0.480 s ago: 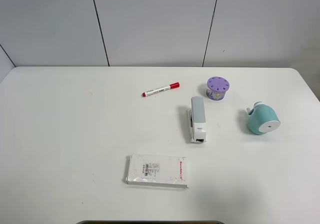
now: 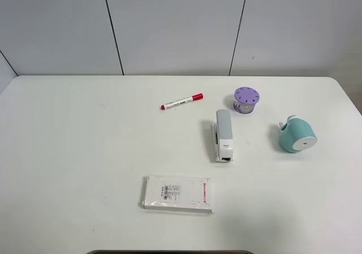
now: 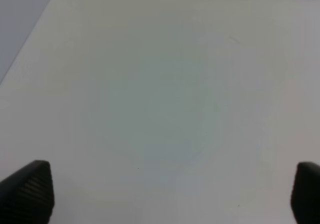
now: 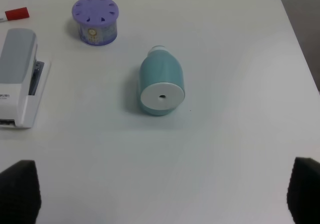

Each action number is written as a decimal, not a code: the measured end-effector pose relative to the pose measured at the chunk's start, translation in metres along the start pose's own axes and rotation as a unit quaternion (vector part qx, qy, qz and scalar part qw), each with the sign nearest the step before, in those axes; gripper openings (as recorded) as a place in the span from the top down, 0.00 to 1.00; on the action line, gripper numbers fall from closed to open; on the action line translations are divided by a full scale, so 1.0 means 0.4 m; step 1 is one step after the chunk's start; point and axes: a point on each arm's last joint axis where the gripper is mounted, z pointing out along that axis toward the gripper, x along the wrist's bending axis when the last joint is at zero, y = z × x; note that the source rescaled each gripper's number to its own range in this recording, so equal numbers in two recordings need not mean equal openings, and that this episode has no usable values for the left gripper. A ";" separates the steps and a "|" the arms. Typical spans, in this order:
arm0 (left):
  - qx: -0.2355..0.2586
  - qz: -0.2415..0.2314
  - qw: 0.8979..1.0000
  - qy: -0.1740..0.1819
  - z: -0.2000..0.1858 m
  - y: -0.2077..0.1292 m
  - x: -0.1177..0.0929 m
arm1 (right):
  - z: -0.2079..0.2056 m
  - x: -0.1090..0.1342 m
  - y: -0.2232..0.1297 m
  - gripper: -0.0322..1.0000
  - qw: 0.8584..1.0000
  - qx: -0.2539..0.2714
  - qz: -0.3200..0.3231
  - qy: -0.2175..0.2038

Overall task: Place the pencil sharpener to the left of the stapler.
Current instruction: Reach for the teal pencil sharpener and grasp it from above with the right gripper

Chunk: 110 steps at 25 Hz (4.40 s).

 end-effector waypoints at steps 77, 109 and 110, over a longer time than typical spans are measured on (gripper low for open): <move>0.000 0.000 1.000 0.000 0.000 0.000 0.000 | 0.340 -0.072 0.379 0.00 0.955 0.285 0.084 0.009; 0.000 0.000 1.000 0.000 0.000 0.000 0.000 | 0.800 -0.077 0.222 0.00 0.901 0.428 0.062 0.026; 0.000 0.000 1.000 0.000 0.000 0.000 0.000 | 0.807 -0.073 0.218 0.00 0.902 0.427 0.061 0.027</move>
